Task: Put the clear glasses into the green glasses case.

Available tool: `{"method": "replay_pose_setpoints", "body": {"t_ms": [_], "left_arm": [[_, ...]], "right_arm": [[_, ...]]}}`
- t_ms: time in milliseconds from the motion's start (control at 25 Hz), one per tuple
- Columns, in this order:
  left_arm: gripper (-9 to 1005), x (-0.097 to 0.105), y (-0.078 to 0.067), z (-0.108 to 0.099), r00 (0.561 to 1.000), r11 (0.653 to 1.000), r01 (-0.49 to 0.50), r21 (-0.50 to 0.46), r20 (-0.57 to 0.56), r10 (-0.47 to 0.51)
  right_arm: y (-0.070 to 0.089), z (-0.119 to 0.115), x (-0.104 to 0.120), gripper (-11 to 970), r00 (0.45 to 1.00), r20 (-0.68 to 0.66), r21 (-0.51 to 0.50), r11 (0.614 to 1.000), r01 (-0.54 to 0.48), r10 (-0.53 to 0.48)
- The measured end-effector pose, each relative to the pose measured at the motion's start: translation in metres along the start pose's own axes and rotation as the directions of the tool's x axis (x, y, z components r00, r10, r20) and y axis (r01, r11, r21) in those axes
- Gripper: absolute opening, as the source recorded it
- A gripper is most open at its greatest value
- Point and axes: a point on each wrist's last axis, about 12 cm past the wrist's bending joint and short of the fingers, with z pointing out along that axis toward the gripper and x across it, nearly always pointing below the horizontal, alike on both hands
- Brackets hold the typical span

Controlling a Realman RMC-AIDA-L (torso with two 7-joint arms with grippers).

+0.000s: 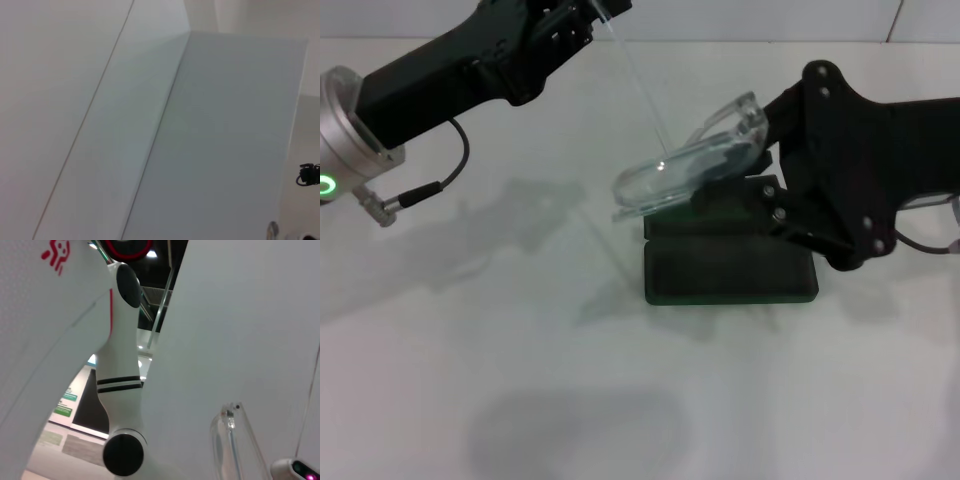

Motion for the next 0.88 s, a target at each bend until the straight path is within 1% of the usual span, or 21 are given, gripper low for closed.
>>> {"method": "replay_pose_setpoints", "body": {"t_ms": [280,480,640,760,880], "left_arm": [[101,0.000,-0.009,0.000,1.000,0.997,-0.009,0.076,0.004,0.008],[101,0.006,-0.016,0.006,1.000,0.990,0.001,0.144,-0.021,0.002],[101,0.009,-0.023,0.010,0.999,0.979,-0.020,0.204,-0.037,0.028],[101,0.010,-0.023,0.009,0.999,0.980,-0.021,0.198,-0.033,0.029],[101,0.011,-0.020,0.006,1.000,0.986,-0.020,0.164,-0.013,0.023]], "right_arm": [[0.000,-0.001,0.004,61,1.000,-0.010,0.029,1.000,-0.012,0.013],[0.000,-0.002,0.005,61,1.000,-0.008,0.042,0.999,-0.014,0.014],[0.001,-0.003,0.005,62,1.000,-0.007,0.050,0.999,-0.017,0.017],[0.001,-0.003,0.005,62,1.000,-0.005,0.045,0.999,-0.019,0.019],[0.003,-0.002,0.005,62,1.000,0.002,0.035,0.999,-0.020,0.020]]}}
